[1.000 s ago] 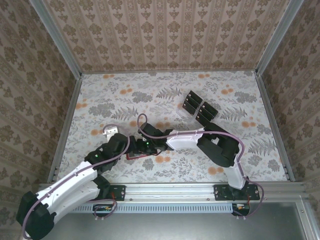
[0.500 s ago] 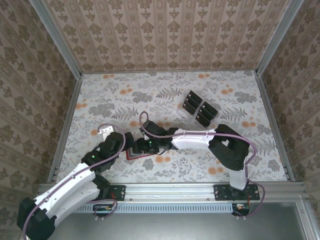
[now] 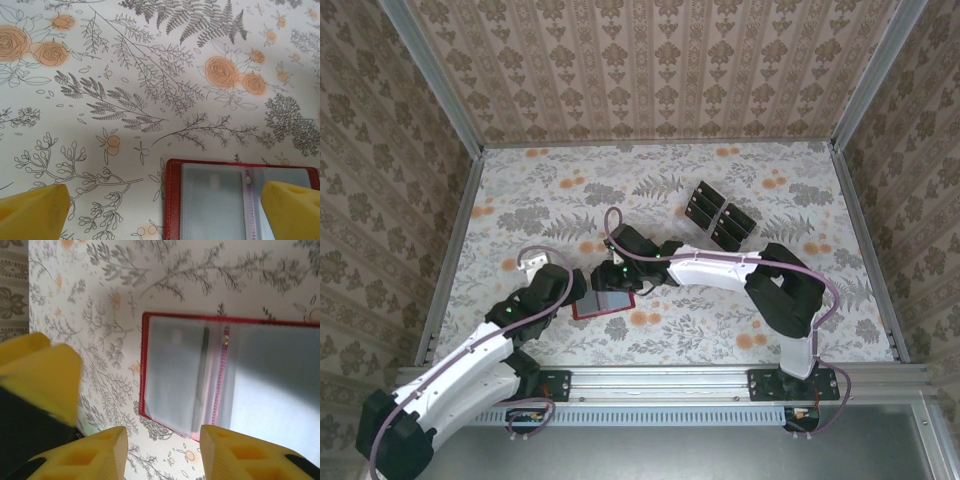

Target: Put the credit cards into the card holder

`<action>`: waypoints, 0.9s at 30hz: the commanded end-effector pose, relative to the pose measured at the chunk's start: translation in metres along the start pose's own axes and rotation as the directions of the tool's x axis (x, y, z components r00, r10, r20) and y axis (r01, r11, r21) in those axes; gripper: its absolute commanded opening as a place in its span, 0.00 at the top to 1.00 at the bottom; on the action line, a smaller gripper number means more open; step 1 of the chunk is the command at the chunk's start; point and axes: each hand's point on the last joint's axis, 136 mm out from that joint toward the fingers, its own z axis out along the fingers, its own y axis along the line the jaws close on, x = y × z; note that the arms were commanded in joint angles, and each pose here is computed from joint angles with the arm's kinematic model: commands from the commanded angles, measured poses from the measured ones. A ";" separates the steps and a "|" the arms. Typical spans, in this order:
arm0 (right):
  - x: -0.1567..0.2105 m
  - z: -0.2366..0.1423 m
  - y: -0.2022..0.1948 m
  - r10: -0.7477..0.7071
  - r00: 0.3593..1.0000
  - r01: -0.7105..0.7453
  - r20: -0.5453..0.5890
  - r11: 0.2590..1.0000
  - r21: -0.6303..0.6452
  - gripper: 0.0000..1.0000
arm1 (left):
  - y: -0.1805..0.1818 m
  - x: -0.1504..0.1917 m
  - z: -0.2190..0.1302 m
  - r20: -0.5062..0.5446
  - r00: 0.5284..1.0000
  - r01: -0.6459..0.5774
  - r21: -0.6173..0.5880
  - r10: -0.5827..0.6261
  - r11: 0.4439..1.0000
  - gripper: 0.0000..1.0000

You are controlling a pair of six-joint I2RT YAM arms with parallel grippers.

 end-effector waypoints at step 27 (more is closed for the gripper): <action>0.008 0.016 -0.102 0.058 0.998 -0.062 0.022 0.957 0.283 0.74 | -0.007 0.013 0.012 -0.081 0.995 -0.058 0.022 0.059 0.998 0.00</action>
